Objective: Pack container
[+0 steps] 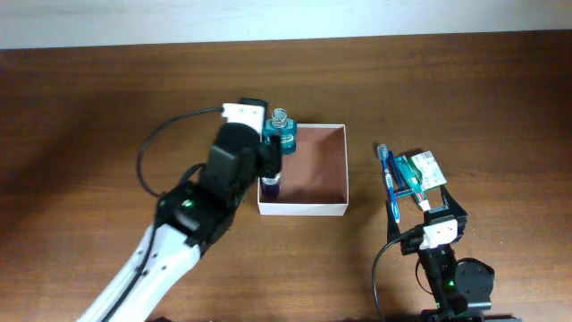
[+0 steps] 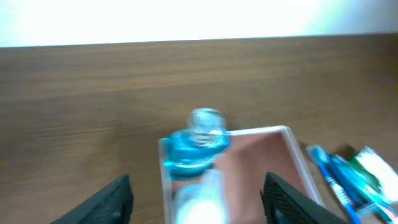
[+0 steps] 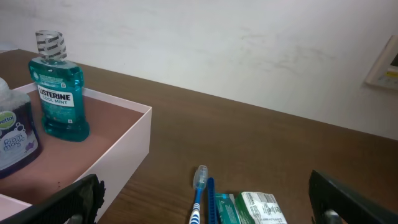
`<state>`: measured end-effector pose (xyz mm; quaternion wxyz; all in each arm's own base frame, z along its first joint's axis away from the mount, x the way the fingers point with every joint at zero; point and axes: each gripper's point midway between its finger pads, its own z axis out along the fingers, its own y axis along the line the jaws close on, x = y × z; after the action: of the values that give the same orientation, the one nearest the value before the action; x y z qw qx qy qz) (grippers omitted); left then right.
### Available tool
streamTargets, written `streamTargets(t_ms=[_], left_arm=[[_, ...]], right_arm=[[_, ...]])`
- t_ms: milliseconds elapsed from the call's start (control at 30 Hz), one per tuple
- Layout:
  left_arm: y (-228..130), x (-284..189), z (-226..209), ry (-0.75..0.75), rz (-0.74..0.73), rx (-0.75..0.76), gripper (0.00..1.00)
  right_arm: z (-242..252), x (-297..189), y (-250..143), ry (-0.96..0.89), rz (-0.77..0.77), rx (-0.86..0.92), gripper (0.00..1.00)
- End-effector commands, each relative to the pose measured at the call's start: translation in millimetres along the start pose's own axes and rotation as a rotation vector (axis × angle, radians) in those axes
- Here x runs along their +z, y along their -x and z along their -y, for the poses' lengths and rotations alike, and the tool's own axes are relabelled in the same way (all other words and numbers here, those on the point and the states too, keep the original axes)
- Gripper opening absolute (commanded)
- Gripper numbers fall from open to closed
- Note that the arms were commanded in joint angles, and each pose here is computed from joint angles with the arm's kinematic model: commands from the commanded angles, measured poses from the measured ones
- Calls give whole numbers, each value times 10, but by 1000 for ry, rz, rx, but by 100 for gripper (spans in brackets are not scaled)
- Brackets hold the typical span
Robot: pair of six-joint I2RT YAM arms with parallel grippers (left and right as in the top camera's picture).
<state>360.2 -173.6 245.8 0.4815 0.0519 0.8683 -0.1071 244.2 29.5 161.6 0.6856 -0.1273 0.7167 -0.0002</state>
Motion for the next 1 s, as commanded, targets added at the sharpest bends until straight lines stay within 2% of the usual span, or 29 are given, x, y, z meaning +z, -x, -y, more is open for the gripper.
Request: streamTargets(t_ms=[0, 200, 233, 267, 300, 467, 967], left_arm=[[92, -48, -430, 154, 26, -29, 72], [58, -72, -1113, 319, -8, -103, 79], [54, -83, -1209, 341, -11, -115, 84], [46, -96, -1297, 361, -16, -126, 98], [30, -110, -1386, 382, -22, -137, 99], [-76, -156, -1571, 430, -67, -155, 99], [-100, -158, -1571, 429, -77, -155, 99]], right_arm=[[25, -3, -23, -13, -4, 5, 98], [25, -3, -23, -13, -4, 5, 98], [25, -3, -23, -13, -4, 5, 98], [25, -3, -23, -13, -4, 5, 98], [25, -3, -23, -13, -4, 5, 98], [25, -3, -23, -13, -4, 5, 98], [25, -3, -23, -13, -4, 5, 98]])
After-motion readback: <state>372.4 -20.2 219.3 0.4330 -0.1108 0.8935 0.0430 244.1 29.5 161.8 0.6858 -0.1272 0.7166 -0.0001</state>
